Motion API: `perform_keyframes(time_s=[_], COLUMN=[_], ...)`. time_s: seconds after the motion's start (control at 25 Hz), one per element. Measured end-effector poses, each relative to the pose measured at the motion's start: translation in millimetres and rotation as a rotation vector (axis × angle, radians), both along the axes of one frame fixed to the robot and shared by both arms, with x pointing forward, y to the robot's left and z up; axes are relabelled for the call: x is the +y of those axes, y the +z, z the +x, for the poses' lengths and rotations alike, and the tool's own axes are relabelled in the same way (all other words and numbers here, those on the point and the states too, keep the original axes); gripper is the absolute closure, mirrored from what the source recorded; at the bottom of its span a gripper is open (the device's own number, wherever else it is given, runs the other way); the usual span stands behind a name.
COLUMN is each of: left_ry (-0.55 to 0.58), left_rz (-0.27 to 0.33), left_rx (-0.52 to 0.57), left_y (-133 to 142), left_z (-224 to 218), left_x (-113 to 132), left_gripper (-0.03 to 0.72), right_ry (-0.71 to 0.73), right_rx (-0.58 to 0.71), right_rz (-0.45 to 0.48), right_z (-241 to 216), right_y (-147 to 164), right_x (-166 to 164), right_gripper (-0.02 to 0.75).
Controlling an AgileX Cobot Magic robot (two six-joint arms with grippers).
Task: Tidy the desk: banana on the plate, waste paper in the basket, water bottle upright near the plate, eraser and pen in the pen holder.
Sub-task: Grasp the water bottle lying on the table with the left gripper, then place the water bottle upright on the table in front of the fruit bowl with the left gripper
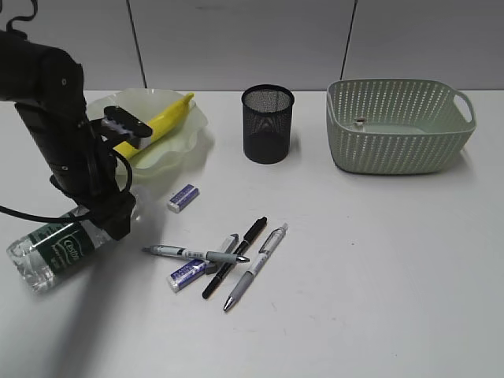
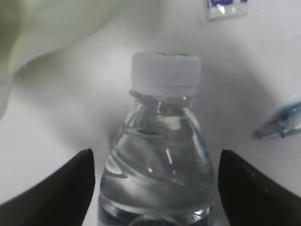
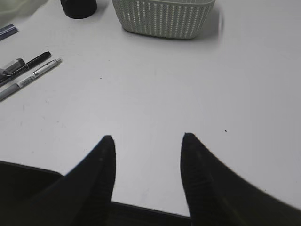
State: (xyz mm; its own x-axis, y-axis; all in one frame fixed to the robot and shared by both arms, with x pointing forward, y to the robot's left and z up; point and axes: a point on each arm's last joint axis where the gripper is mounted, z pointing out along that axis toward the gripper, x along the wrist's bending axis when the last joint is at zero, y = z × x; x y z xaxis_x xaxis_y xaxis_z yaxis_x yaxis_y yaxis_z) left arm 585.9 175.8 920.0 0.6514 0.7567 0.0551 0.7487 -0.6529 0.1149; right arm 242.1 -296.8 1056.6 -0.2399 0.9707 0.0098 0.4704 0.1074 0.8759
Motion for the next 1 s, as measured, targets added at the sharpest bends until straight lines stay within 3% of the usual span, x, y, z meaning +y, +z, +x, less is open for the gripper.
perform_keyframes(time_s=[0.12, 0.28, 0.48, 0.6, 0.8, 1.0], left_ry=[-0.002, 0.0, 0.012, 0.045, 0.093, 0.096], left_rz=[0.011, 0.014, 0.001, -0.035, -0.124, -0.194], left_rx=[0.024, 0.031, 0.038, 0.072, 0.087, -0.008], left_y=[-11, -15, -13, -6, 28, 74], left_z=[1, 2, 1, -4, -16, -30], left_x=[0, -1, -1, -4, -7, -5], left_gripper=[0.095, 0.197, 0.197, 0.197, 0.198, 0.198], right_ry=[0.0, 0.0, 0.0, 0.0, 0.0, 0.0], right_rx=[0.0, 0.0, -0.001, -0.001, -0.001, -0.001], right_rz=[0.0, 0.0, 0.0, 0.0, 0.0, 0.0], right_z=[0, 0, 0, 0, 0, 0], right_y=[0, 0, 0, 0, 0, 0], right_x=[0, 0, 0, 0, 0, 0], right_gripper=[0.37, 0.372, 0.372, 0.372, 0.372, 0.372])
